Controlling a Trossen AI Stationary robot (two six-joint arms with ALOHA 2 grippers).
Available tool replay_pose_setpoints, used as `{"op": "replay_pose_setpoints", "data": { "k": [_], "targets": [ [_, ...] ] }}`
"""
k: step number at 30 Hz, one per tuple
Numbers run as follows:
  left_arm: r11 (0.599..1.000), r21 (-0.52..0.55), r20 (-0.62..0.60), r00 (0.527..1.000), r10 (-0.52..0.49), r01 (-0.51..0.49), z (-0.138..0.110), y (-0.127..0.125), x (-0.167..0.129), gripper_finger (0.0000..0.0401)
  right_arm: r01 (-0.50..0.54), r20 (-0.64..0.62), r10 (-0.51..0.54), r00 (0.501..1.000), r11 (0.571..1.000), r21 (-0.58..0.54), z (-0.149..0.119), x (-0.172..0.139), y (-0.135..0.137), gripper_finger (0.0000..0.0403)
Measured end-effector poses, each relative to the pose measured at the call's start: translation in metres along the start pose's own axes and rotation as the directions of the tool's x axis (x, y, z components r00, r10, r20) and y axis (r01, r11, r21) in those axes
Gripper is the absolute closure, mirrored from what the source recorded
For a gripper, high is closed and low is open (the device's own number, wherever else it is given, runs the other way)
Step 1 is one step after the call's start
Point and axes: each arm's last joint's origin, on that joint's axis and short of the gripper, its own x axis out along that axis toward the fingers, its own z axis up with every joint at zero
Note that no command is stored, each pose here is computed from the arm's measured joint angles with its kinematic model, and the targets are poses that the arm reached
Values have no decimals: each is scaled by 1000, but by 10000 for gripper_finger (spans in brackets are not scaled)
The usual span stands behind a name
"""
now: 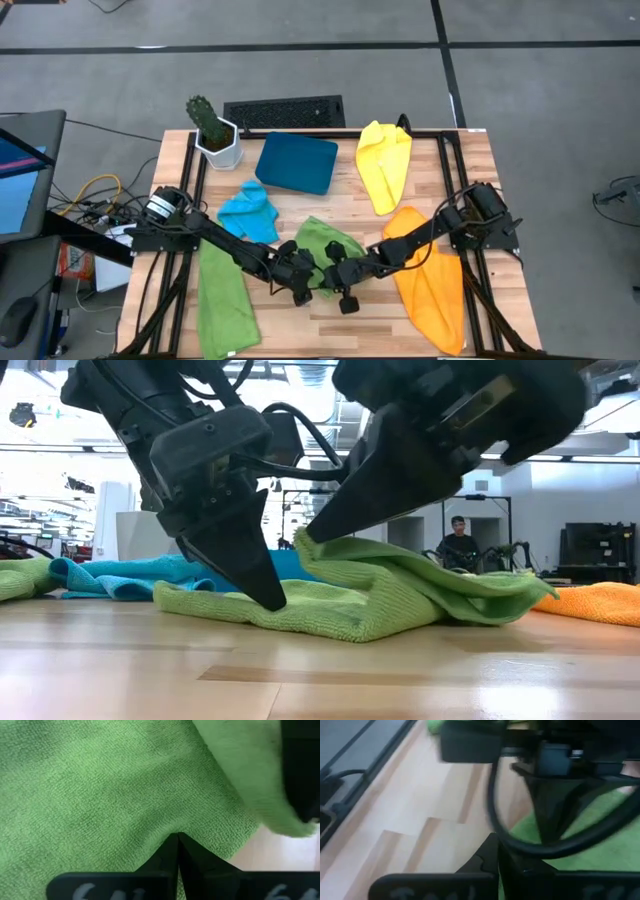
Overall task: Fold microfiber towels
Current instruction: Fold the right green towel
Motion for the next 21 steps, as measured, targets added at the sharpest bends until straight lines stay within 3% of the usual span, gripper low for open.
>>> {"op": "replay_pose_setpoints", "data": {
  "k": [21],
  "targets": [
    [1000, 12, 11, 1000, 8, -8, 8, 9, 3, 401, 2, -16, -1, 1000, 1000, 25, -6, 9, -15, 370]
  ]
}}
